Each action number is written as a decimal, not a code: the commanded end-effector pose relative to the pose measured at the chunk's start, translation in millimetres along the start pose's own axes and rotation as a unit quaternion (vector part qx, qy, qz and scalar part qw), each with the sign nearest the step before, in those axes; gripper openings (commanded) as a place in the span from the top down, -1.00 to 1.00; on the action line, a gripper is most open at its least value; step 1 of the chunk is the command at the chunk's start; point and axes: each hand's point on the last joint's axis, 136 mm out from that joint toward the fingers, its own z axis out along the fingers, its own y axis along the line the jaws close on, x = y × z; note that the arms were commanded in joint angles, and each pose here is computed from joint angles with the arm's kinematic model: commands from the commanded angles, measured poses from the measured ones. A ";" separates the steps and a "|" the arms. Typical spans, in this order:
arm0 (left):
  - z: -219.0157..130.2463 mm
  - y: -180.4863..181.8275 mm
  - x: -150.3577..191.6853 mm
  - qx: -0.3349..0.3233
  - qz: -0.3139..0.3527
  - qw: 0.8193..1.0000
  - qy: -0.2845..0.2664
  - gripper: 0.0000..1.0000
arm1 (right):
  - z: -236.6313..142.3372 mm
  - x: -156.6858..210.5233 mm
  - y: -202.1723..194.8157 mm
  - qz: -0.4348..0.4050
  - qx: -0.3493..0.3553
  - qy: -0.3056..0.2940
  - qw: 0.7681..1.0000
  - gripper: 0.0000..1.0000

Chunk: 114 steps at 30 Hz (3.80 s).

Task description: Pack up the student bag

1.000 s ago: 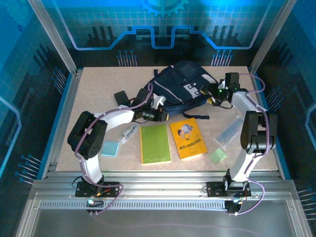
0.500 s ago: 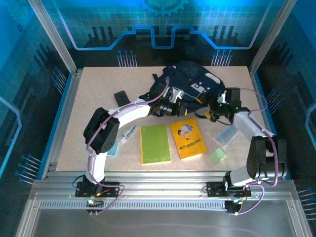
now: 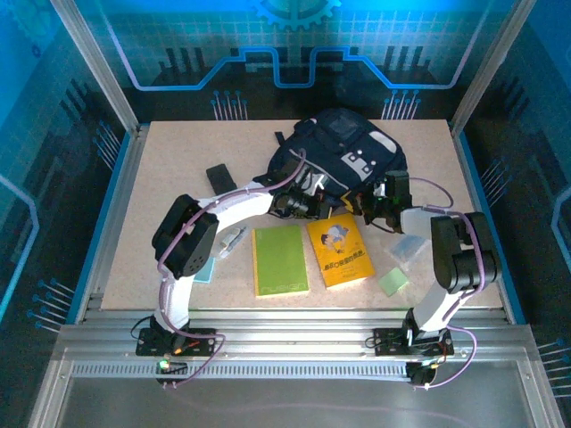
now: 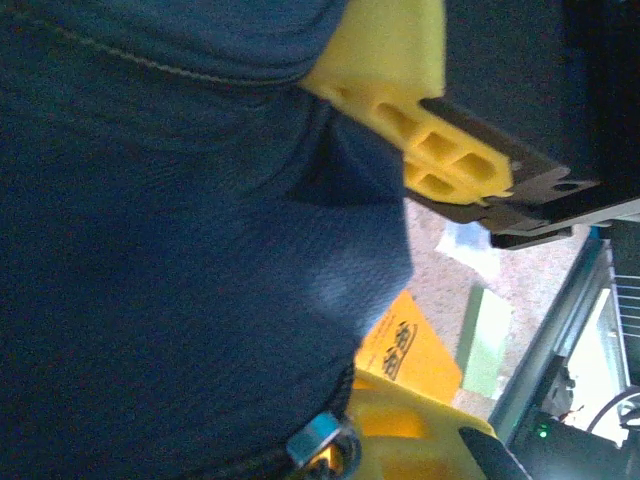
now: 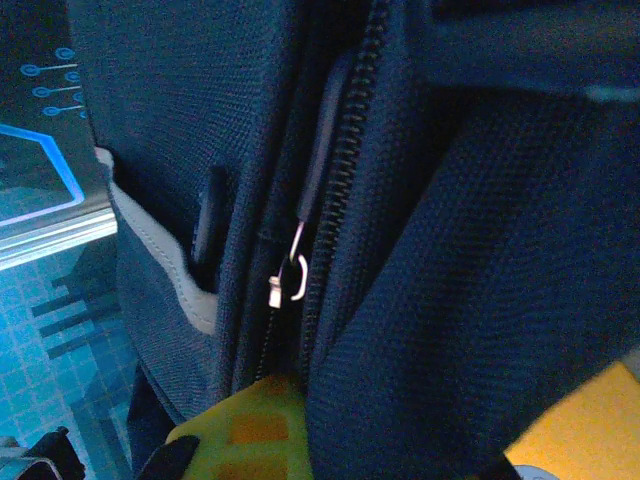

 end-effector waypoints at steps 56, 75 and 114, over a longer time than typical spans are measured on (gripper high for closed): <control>-4.2 -61.0 -11.5 0.026 0.052 0.998 0.012 1.00 | 5.8 -5.5 33.9 -0.104 0.063 0.015 0.992 -0.10; -97.3 115.4 30.3 -0.159 -0.081 0.984 0.026 1.00 | -55.8 -71.4 13.7 -0.155 0.119 -0.074 0.978 1.00; -13.2 -47.4 -37.5 0.048 0.012 0.999 -0.016 1.00 | -47.2 -24.6 6.5 -0.086 0.104 -0.045 0.990 -0.86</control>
